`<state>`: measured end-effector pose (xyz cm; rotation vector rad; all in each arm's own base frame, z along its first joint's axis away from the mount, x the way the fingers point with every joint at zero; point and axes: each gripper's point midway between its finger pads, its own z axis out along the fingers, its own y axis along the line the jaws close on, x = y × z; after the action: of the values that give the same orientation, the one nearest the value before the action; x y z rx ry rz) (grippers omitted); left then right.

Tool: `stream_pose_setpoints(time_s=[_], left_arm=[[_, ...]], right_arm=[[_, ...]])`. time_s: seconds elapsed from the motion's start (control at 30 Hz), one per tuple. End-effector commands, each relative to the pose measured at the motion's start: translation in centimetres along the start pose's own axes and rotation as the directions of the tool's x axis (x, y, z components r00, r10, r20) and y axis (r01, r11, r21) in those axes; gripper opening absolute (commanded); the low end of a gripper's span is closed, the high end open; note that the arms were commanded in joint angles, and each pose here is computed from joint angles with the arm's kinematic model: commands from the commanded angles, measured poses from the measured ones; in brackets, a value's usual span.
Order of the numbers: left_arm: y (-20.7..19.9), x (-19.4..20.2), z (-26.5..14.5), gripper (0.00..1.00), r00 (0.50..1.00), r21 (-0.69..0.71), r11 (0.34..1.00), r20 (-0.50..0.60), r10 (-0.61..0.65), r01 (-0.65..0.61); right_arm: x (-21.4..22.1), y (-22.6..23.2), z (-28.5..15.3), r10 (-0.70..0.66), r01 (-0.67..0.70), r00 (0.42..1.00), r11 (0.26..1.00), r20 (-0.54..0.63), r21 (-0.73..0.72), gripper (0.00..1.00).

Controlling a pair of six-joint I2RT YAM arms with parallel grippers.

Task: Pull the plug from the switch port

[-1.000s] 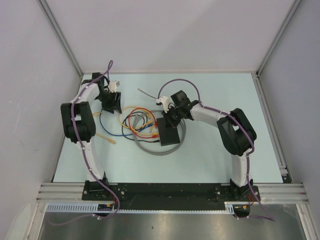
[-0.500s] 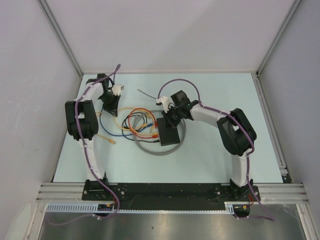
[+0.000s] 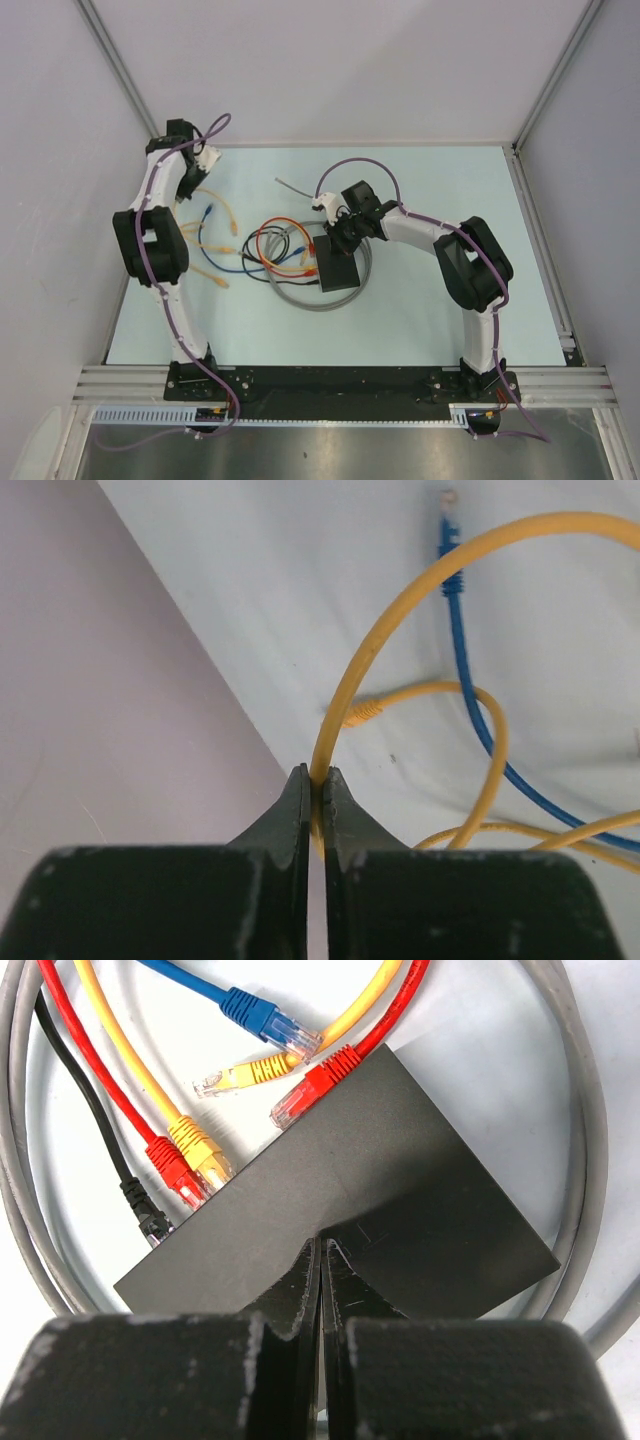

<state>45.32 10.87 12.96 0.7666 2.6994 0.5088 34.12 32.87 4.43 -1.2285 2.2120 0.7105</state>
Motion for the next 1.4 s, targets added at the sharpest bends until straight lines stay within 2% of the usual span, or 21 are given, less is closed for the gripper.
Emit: stream_pose_setpoints(time_s=[0.0, 0.03, 0.07, 0.1, 0.17, 0.23, 0.27, 0.33, 0.37, 0.47, 0.53, 0.57, 0.6, 0.67, 0.7, 0.8, 0.87, 1.0, 1.13, 1.3, 1.37], left_arm=[[2.3, 0.6, 0.6, 0.06, 0.993, -0.062, 0.992, -0.052, -0.110, 0.107], [2.8, 0.0, 0.3, 0.17, 0.991, -0.085, 0.988, -0.026, -0.135, 0.132], [3.0, -0.6, -0.1, 0.36, 0.984, -0.093, 0.980, 0.005, -0.177, 0.176], [3.2, -1.5, -0.8, 0.43, 0.981, -0.094, 0.976, 0.045, -0.191, 0.194], [3.0, -4.3, -3.2, 0.52, 0.954, -0.041, 0.968, 0.189, -0.234, 0.246], [1.1, -7.0, -6.9, 0.54, 0.910, 0.109, 0.971, 0.340, -0.238, 0.213], [-1.8, -9.4, -9.0, 0.56, 0.858, 0.278, 0.951, 0.446, -0.253, 0.136], [-5.2, -10.4, -12.0, 0.58, 0.807, 0.395, 0.918, 0.530, -0.259, 0.035], [-8.0, -11.4, -13.5, 0.60, 0.781, 0.459, 0.886, 0.577, -0.238, -0.069], [-12.5, -10.8, -12.3, 0.59, 0.833, 0.458, 0.881, 0.528, -0.163, -0.118], [-14.1, -9.4, -10.0, 0.59, 0.881, 0.475, 0.878, 0.436, -0.182, -0.053], [-14.4, -8.8, -9.5, 0.58, 0.896, 0.492, 0.870, 0.375, -0.239, 0.026], [-14.1, -7.0, -7.9, 0.58, 0.924, 0.450, 0.886, 0.282, -0.259, 0.111], [-14.0, -4.7, -7.1, 0.57, 0.936, 0.422, 0.882, 0.176, -0.305, 0.209], [-14.6, -2.4, -6.6, 0.58, 0.951, 0.410, 0.881, 0.090, -0.297, 0.237], [-16.5, 1.8, -6.7, 0.61, 0.966, 0.448, 0.862, -0.014, -0.258, 0.237], [-17.3, 3.1, -7.2, 0.64, 0.975, 0.462, 0.865, 0.001, -0.221, 0.195], [-19.1, 5.1, -5.8, 0.64, 0.982, 0.487, 0.856, -0.013, -0.187, 0.170], [-19.5, 5.0, -4.3, 0.63, 0.988, 0.477, 0.874, 0.064, -0.142, 0.095], [-19.7, 5.0, -1.2, 0.60, 0.995, 0.460, 0.887, 0.070, -0.077, 0.036], [-19.7, 4.5, -0.4, 0.60, 0.993, 0.449, 0.894, 0.113, -0.039, -0.016]], right_arm=[[6.6, 1.0, 1.4, 0.045, -0.047, 0.978, 0.999, -0.204, -0.008, 0.00], [6.6, 0.9, 1.4, 0.044, -0.046, 0.978, 0.999, -0.203, -0.007, 0.00], [6.5, 0.9, 1.4, 0.043, -0.045, 0.978, 0.999, -0.202, -0.005, 0.00], [6.6, 1.0, 1.4, 0.043, -0.045, 0.978, 0.999, -0.204, -0.006, 0.00], [6.6, 1.1, 1.4, 0.042, -0.045, 0.978, 0.999, -0.205, -0.009, 0.00], [6.5, 1.1, 1.4, 0.041, -0.044, 0.978, 0.999, -0.204, -0.009, 0.00], [6.6, 1.1, 1.4, 0.042, -0.045, 0.978, 0.999, -0.204, -0.010, 0.00], [6.5, 1.1, 1.5, 0.039, -0.042, 0.978, 0.999, -0.203, -0.011, 0.00], [6.5, 1.1, 1.4, 0.037, -0.040, 0.979, 0.999, -0.202, -0.011, 0.00], [6.4, 1.3, 1.4, 0.032, -0.035, 0.979, 0.999, -0.201, -0.013, 0.00], [6.3, 1.3, 1.3, 0.029, -0.032, 0.980, 0.999, -0.199, -0.013, 0.00], [6.2, 1.3, 1.3, 0.029, -0.031, 0.980, 0.999, -0.198, -0.012, 0.00], [6.2, 1.2, 1.2, 0.028, -0.031, 0.980, 0.999, -0.197, -0.010, 0.00], [6.2, 1.2, 1.1, 0.029, -0.031, 0.980, 1.000, -0.197, -0.006, 0.00], [6.2, 1.2, 1.0, 0.031, -0.032, 0.980, 0.999, -0.197, -0.005, 0.00], [6.4, 1.2, 0.9, 0.034, -0.036, 0.979, 0.999, -0.199, -0.009, 0.00], [6.6, 1.3, 1.1, 0.039, -0.043, 0.978, 0.999, -0.203, -0.015, 0.00], [6.6, 1.8, 1.7, 0.033, -0.039, 0.979, 0.999, -0.203, -0.029, 0.00], [6.6, 2.2, 1.9, 0.030, -0.040, 0.978, 0.998, -0.205, -0.041, 0.00], [6.7, 2.5, 1.9, 0.033, -0.044, 0.977, 0.998, -0.211, -0.046, 0.00], [6.7, 2.5, 1.8, 0.032, -0.043, 0.977, 0.998, -0.209, -0.048, 0.00]])
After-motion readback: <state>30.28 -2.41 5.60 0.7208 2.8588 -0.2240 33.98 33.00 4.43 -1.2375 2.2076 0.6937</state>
